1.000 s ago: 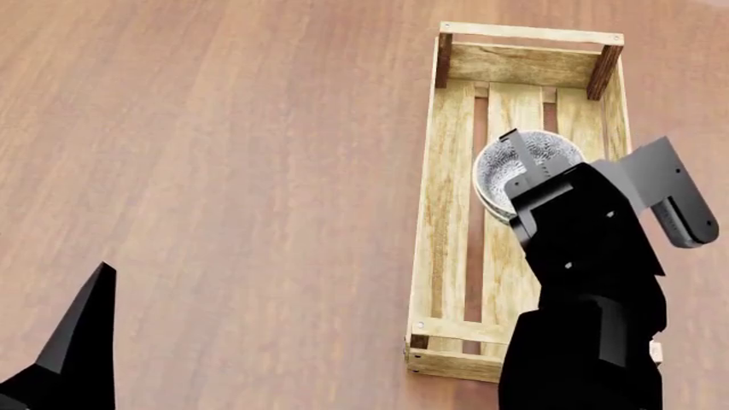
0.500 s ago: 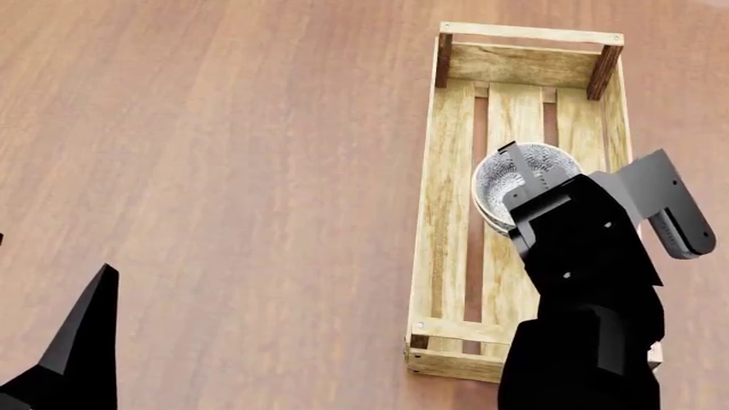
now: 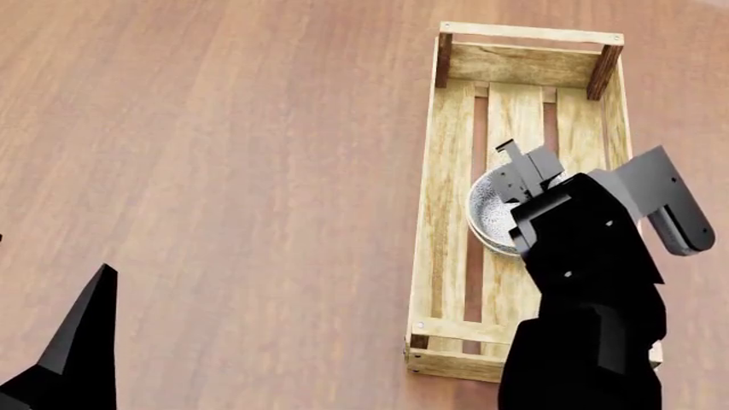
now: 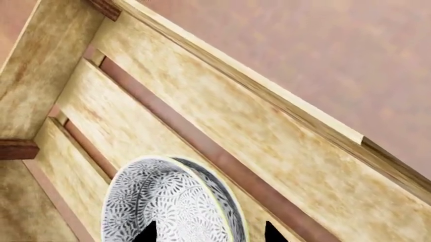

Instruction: Stack the right bowl on the left bowl and place them in the tray.

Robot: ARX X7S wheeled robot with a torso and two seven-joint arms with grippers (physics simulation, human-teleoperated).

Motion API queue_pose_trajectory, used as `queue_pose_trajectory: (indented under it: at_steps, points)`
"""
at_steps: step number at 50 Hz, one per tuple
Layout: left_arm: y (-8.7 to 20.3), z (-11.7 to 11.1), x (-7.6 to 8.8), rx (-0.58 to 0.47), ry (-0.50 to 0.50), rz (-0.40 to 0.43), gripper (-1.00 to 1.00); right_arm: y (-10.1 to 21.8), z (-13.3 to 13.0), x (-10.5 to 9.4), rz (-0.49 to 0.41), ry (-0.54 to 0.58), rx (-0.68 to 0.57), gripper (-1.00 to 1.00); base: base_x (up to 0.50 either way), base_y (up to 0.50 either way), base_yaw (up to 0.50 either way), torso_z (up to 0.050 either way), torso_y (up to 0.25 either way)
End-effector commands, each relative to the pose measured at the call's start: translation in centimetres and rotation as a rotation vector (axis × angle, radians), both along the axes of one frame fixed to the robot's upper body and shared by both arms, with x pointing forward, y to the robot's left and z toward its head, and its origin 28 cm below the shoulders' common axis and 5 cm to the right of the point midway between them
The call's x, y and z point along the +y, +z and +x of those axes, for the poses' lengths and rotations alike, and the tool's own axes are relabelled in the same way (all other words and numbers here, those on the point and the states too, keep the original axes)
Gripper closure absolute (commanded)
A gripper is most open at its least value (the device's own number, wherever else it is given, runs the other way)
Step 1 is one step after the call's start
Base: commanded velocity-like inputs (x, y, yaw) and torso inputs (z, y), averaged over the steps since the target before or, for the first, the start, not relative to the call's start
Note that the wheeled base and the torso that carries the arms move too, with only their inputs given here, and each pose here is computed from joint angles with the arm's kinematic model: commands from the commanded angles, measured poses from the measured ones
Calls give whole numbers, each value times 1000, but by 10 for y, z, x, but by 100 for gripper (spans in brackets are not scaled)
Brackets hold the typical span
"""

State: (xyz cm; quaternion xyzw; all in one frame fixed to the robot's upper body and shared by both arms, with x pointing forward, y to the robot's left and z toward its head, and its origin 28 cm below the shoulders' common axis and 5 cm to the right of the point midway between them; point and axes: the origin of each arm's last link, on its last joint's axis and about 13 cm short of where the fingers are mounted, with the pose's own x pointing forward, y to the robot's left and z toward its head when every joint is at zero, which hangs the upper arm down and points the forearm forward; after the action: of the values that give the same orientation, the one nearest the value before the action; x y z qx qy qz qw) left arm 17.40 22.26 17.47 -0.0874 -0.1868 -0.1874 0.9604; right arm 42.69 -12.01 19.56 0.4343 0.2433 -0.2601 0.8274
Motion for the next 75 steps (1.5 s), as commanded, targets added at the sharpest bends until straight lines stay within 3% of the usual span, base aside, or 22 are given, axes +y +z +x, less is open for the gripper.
queue_pose_trajectory:
  at_steps: [1, 13, 28, 51, 64, 75]
  points:
    - [2, 3, 2, -30, 14, -10, -100, 1, 1, 9, 24, 34, -36, -100, 0, 0, 0, 0, 0]
    - [2, 3, 1, -30, 10, -9, -100, 3, 1, 9, 20, 29, -40, -100, 0, 0, 0, 0, 0]
    - [2, 2, 1, -32, 6, -8, -100, 26, 6, 13, -86, 16, -51, -100, 0, 0, 0, 0, 0]
    - [4, 0, -1, -36, -6, -7, -100, 55, 7, 12, -162, 24, -75, -100, 0, 0, 0, 0, 0]
    - [10, -4, -1, -49, -10, -14, -100, 64, -22, 13, -217, 54, -109, -100, 0, 0, 0, 0, 0]
    - [10, -4, -2, -54, -12, -13, -100, 57, -53, 18, -376, 164, -205, -100, 0, 0, 0, 0, 0]
